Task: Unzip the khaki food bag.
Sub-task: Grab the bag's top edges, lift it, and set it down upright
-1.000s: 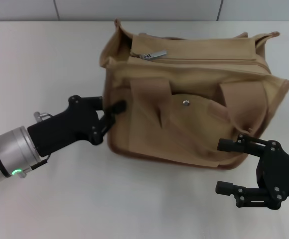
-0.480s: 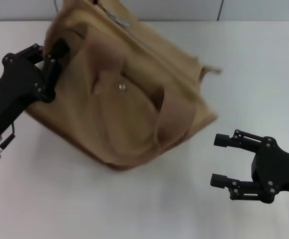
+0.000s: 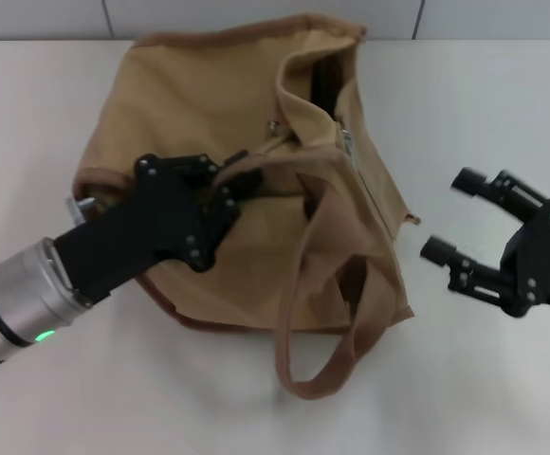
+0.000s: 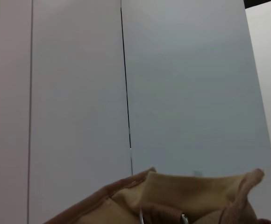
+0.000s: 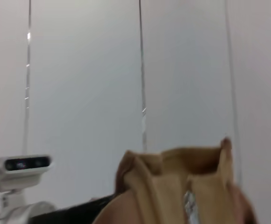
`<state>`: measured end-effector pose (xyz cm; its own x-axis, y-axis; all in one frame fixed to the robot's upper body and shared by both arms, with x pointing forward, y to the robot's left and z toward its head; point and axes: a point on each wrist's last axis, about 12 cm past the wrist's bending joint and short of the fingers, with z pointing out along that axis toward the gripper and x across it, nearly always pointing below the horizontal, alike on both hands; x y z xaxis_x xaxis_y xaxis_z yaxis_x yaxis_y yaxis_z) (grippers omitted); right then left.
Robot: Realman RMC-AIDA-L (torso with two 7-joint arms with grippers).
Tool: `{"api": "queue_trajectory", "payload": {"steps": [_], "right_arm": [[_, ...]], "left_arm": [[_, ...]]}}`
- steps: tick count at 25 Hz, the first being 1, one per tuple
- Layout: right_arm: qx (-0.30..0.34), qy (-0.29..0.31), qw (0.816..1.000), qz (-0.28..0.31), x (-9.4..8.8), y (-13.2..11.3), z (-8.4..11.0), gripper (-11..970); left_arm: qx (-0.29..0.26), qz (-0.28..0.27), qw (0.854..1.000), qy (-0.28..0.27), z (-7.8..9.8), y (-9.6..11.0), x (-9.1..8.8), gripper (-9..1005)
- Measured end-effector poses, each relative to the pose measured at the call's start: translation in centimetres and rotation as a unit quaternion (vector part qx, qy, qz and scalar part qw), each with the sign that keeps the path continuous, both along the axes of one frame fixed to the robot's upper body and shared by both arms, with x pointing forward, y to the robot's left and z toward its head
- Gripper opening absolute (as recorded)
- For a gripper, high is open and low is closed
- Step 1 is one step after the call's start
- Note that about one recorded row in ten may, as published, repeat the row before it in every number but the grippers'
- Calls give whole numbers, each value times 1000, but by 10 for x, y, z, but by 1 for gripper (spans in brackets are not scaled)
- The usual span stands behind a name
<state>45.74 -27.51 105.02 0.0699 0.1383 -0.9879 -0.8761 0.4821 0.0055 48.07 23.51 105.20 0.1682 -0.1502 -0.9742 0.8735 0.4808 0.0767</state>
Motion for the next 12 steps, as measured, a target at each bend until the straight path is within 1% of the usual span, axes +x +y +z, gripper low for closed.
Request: {"api": "queue_trajectory", "payload": {"steps": [1,2,3,6,7,8,10,12], "right_arm": [[1,-17,1000,-15,-1,2,-1,839],[3,-50,998,-50,-4,7,-5,839],[3,-50,998,-50,-4,7,-5,840],[3,-84,992,-95,-5,15,-9,840],[-7,-99,989,-112,-2,23,-12,840],[-7,-99,989,-112,-2,23,-12,839],[-24,-106,987,-120,1,32,-15,837],[-56,-111,984,-125,7,44,-21,836]], "left_arm": [[1,-1,1000,-1,0,-1,0,55],[1,-3,1000,-1,-1,-3,0,55],[2,-6,1000,-1,-1,-4,0,55],[8,-17,1000,4,-2,-10,2,56],[12,-24,1000,8,-2,-13,3,56],[12,-24,1000,8,-2,-13,3,56],[14,-30,999,10,-2,-16,4,56],[15,-33,999,11,-2,-17,4,56]]}}
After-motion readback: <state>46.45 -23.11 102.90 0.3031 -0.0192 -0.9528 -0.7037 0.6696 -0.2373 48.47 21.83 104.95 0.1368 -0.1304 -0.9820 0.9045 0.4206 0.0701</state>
